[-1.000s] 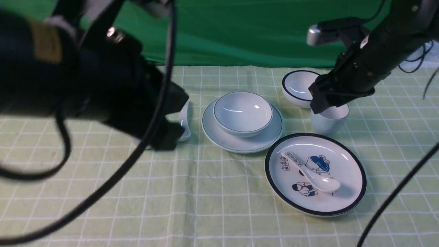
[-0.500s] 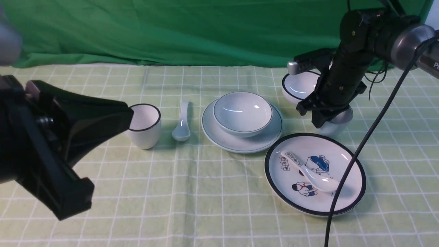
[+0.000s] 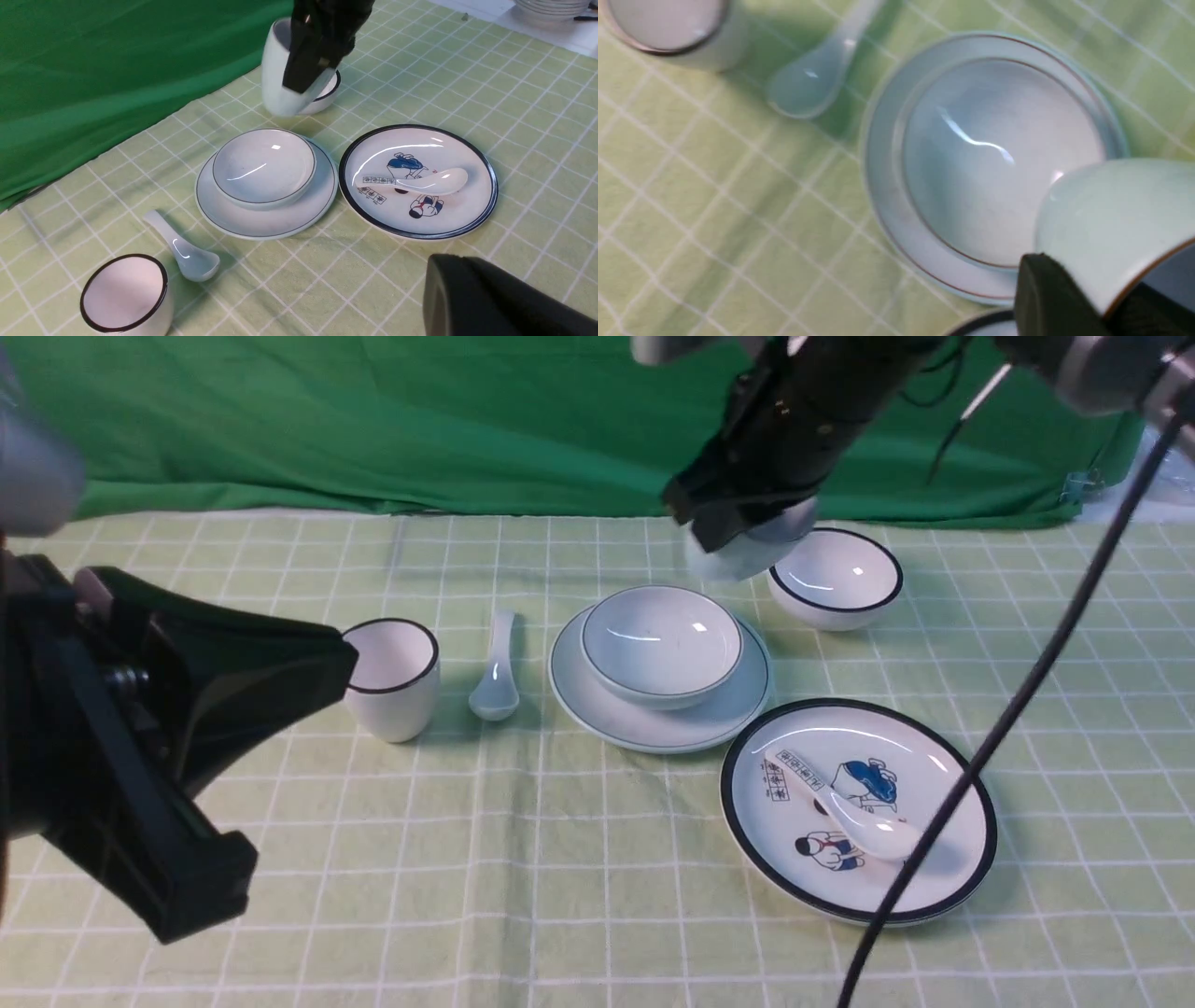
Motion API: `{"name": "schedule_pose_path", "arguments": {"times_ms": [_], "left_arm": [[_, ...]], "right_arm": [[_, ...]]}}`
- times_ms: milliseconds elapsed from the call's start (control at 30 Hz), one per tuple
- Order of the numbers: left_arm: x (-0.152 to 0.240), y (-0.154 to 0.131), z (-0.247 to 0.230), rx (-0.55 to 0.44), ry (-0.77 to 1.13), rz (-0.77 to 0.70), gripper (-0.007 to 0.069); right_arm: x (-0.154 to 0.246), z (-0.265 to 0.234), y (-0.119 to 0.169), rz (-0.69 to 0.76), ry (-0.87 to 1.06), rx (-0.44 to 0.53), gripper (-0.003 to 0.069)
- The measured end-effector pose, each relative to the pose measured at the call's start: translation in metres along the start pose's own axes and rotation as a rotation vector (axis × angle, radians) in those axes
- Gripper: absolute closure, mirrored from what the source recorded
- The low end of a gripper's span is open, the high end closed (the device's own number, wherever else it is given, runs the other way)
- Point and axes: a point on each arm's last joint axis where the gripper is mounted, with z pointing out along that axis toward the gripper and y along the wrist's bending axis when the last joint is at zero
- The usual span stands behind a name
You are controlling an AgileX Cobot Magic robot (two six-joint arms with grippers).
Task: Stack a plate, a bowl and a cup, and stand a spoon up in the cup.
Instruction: Use the right arm to put the blue teacup into the blue rice bowl in the middle
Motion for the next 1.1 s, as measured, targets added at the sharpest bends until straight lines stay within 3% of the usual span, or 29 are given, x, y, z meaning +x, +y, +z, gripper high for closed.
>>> {"name": "schedule_pose_path", "arguments": {"times_ms": [233, 700, 833, 933, 1033, 1100], "left_arm": [[0.0, 0.0, 0.0, -0.002, -0.003, 0.002, 0.062], [-0.001, 0.0, 0.0, -0.002, -0.007, 0.008, 0.062], [-0.001, 0.0, 0.0, -0.002, -0.007, 0.008, 0.062], [-0.001, 0.001, 0.0, -0.008, -0.007, 0.015, 0.062], [0.0, 0.002, 0.004, -0.017, 0.01, -0.013, 0.062], [0.001, 0.003, 0.007, -0.025, 0.022, -0.043, 0.062]], "right_arm": [[0.005, 0.077, 0.009, 0.011, 0.133, -0.026, 0.0577], [0.005, 0.103, 0.003, 0.011, 0.125, 0.013, 0.0557], [0.003, 0.105, 0.001, 0.006, 0.11, 0.026, 0.0471], [0.001, 0.103, 0.001, 0.006, 0.088, 0.035, 0.0315], [-0.002, 0.095, 0.001, 0.006, 0.096, 0.034, 0.0209], [-0.004, 0.088, 0.002, 0.004, 0.092, 0.034, 0.0183]]}}
